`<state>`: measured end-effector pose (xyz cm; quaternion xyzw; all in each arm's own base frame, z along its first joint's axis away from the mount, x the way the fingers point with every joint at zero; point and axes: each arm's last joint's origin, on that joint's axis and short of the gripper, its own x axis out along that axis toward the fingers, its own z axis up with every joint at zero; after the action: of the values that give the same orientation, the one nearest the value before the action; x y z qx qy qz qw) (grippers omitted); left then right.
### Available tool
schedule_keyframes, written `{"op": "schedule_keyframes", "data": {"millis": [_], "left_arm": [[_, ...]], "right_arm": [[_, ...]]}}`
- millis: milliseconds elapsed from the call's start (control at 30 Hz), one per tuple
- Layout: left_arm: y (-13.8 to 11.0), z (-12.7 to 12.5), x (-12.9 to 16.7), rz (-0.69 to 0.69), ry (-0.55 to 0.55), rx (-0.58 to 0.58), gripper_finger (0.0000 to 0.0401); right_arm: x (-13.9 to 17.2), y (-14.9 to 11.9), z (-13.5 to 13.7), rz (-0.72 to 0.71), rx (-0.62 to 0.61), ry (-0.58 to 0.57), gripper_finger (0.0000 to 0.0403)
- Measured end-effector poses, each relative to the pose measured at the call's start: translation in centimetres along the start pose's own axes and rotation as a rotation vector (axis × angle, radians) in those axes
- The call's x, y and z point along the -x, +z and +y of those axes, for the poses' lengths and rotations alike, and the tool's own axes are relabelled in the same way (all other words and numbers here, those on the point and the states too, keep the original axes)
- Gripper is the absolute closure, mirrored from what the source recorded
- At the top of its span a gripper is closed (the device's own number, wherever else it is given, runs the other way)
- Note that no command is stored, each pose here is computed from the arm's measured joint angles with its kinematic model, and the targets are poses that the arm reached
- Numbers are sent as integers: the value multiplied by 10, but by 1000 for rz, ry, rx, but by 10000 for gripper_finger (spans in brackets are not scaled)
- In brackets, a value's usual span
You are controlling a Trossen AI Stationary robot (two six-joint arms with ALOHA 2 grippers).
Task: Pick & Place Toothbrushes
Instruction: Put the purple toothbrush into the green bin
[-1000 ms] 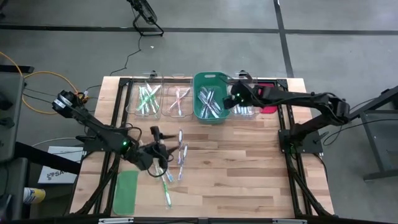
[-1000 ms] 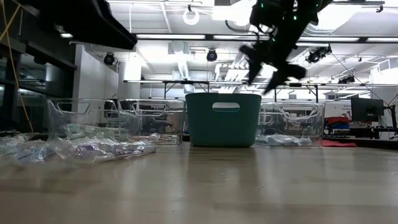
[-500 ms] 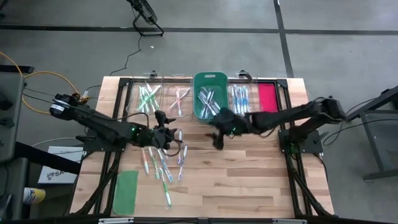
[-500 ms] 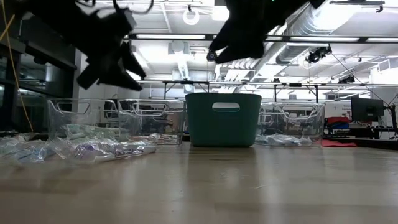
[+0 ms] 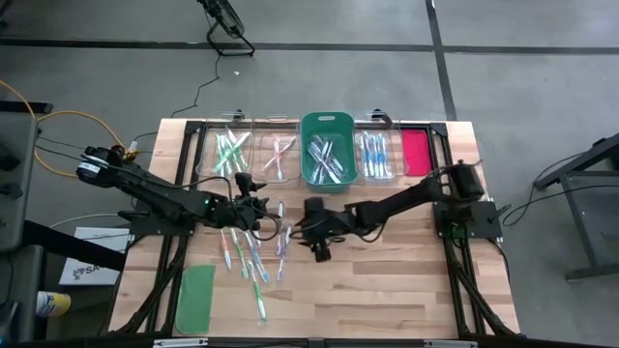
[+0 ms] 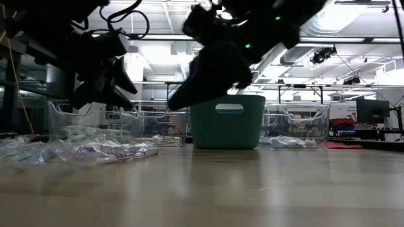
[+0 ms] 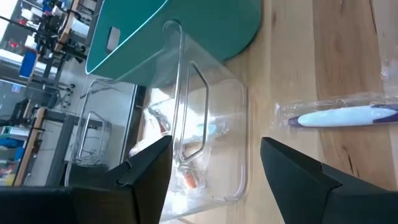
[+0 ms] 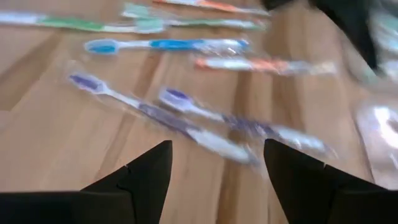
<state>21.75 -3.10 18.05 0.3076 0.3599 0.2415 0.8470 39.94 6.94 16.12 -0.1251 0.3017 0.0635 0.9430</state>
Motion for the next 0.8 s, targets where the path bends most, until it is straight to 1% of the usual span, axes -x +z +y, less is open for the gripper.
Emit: {"op": "schedule_keyframes", "data": {"millis": [100, 200, 300, 433, 533, 633, 700, 800], "left_arm": [[0, 0, 0, 1, -6, 3, 164], [-1, -1, 0, -2, -22, 9, 164], [-1, -2, 0, 1, -39, 20, 164], [-4, -4, -1, -1, -72, 33, 164], [-8, -6, -1, 10, -79, 45, 164], [-9, -8, -2, 1, -117, 64, 164], [-5, -10, -1, -44, -189, 66, 164], [4, -13, 2, -163, -342, 32, 164]], "right_arm": [[-16, 4, 3, -2, 133, 19, 156], [-30, 7, 5, -5, 227, 32, 156], [-41, 10, 2, -8, 263, 24, 156], [-45, 12, -4, -9, 259, 41, 156], [-45, 8, -6, 27, 220, 33, 156], [-43, 9, -8, 54, 123, -39, 156], [-37, 14, -9, 58, 41, -109, 156], [-21, 22, -14, 86, -91, -225, 158]]}}
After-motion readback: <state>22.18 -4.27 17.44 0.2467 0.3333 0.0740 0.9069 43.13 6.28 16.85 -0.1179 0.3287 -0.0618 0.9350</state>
